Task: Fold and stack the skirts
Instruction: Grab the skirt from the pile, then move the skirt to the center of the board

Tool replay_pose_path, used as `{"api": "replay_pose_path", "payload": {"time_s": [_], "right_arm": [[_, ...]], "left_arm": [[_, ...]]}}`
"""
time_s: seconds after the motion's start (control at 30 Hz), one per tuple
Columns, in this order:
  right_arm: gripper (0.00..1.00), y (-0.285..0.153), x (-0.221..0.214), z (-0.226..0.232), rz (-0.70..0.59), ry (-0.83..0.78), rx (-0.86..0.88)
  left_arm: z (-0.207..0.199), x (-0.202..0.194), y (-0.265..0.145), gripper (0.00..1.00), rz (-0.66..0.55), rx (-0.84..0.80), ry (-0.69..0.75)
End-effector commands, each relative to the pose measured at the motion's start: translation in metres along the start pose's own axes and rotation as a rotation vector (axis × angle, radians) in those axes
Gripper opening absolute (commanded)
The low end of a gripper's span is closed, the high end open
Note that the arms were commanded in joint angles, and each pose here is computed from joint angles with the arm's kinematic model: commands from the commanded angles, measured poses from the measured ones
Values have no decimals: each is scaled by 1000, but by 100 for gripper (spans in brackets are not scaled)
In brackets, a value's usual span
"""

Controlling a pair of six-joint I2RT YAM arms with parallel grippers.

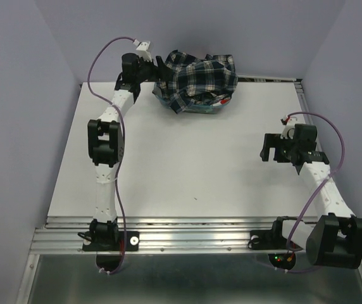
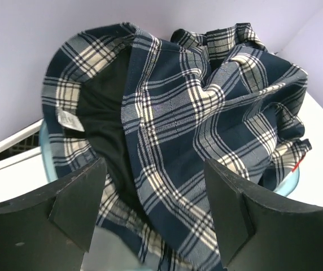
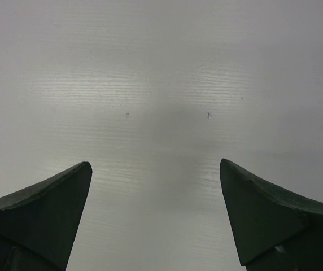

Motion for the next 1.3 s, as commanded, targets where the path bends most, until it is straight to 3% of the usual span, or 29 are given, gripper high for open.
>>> {"api": "replay_pose_path", "payload": {"time_s": [0.0,0.13,0.37,0.53,0.57,0.63,0.83,0.97,1.1,1.27], "right_arm": [[100,-10,15,-3,-51,-11,-18],[100,-14,19,-4,-53,-12,-27],[100,-22,30,-6,-64,-14,-44],[100,-24,35,-8,-70,-14,-57],[100,-23,36,-8,-70,-12,-57],[100,-25,40,-8,-81,-11,-57],[100,-43,69,-6,-165,-34,-56],[100,-57,91,1,-232,-59,-22],[100,-75,116,7,-306,-112,7],[100,-103,147,17,-390,-196,54]], "left_arm": [[-29,32,19,79,-131,-65,43],[-13,7,39,75,-125,-9,20],[-4,1,53,65,-164,9,20],[-22,24,52,32,-219,-58,67],[-28,32,50,15,-234,-66,78],[-40,52,45,0,-270,-79,106],[-114,138,-1,0,-372,-172,233],[-189,191,-59,0,-417,-248,394],[-244,199,-100,0,-397,-300,500],[-300,213,-153,0,-404,-357,526]]}}
Point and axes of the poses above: each gripper's point midway between its finger pads, its own y axis out along the fingers, its own z axis along the line the jaws close on, x = y × z, the point moved 3 cm from there along -y, back along the fingers, and after that the axes turned 5 degrees about -y, right-handed, at the moved point
